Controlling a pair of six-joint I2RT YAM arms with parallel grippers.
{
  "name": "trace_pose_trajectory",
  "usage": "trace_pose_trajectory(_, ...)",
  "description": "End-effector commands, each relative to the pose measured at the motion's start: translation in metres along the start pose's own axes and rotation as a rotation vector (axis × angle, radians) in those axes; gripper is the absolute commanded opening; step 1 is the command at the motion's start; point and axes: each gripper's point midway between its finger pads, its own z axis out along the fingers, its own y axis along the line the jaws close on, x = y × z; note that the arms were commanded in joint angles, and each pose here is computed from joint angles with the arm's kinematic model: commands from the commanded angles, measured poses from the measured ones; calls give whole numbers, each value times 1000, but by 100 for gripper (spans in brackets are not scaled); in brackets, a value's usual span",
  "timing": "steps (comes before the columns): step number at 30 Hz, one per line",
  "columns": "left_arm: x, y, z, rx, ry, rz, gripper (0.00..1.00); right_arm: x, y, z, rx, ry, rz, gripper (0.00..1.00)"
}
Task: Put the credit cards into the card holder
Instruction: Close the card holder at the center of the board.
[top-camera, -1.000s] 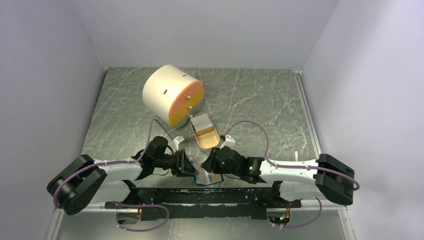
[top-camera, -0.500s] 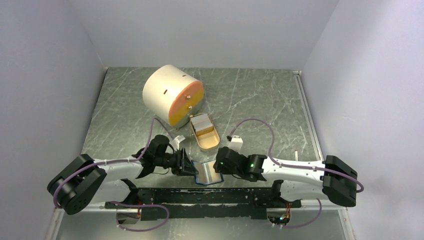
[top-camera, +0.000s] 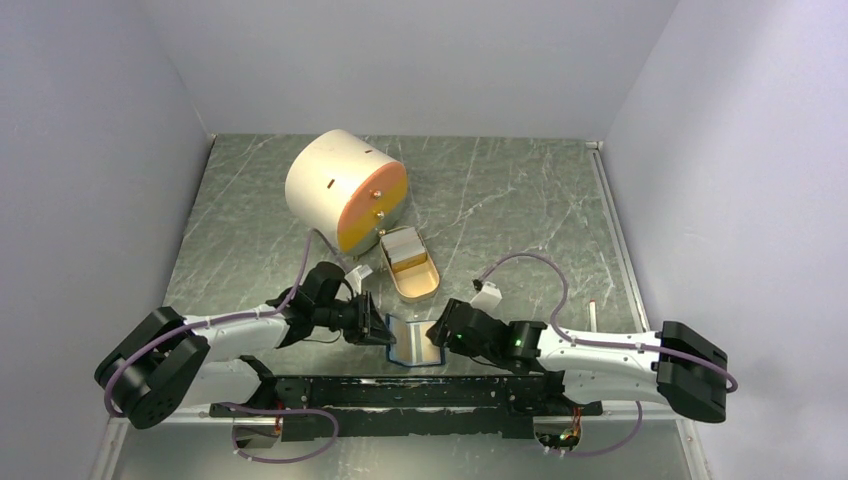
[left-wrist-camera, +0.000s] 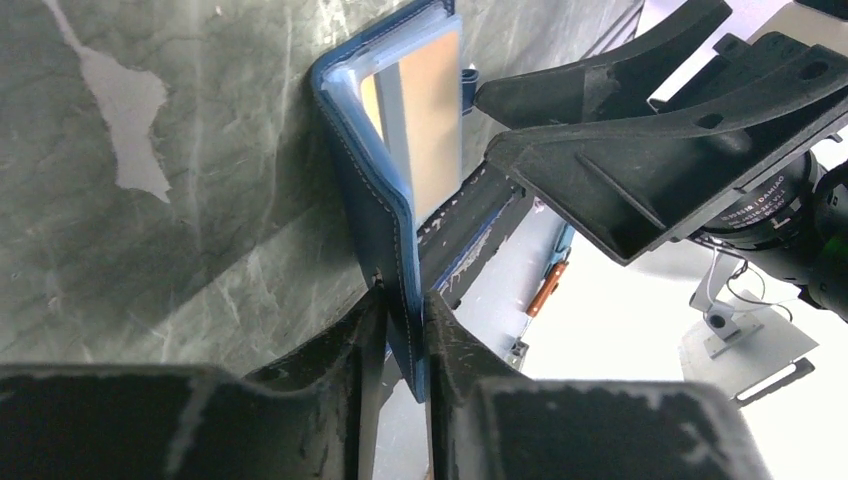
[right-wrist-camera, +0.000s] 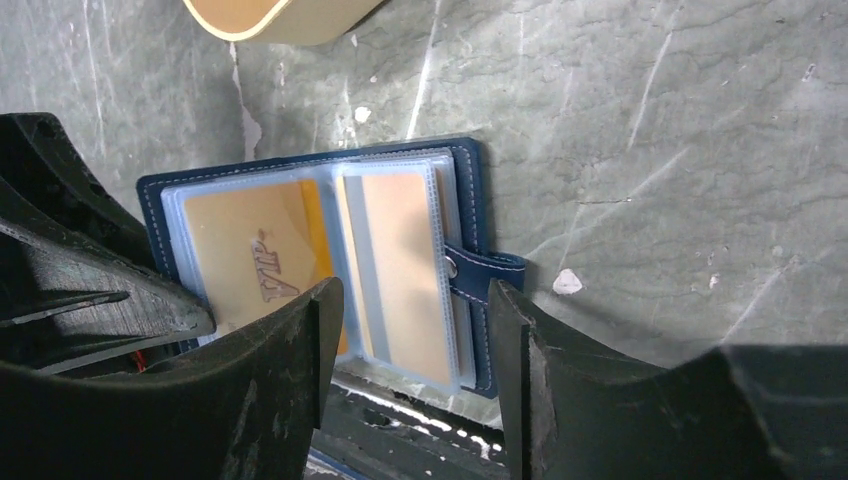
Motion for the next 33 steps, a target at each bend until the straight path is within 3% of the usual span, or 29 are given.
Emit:
trace_pose_trajectory(1, -5, 4, 2, -46, -10, 11, 21, -3, -2, 4, -5, -34, 36, 59)
trace_pose_trajectory(4, -6, 6, 1, -77, 1, 17, 11, -11, 3, 0, 16, -27, -234, 58)
trace_pose_trajectory(6, -6, 5, 0, -93, 11, 23, 9, -17, 14, -7, -6, -15, -385, 57)
trace_pose_trajectory(10, -9, 4, -4, -127, 27, 25, 9, -18, 17, -14, -31, 15, -526, 55)
trace_pose_trajectory(21, -9, 6, -12, -167, 71, 40, 9, -21, 20, -4, -154, 98, -532, 49)
trace_pose_trajectory(33, -6, 8, -9, -138, 70, 29, 9, -7, 12, 20, -228, 219, -519, 34)
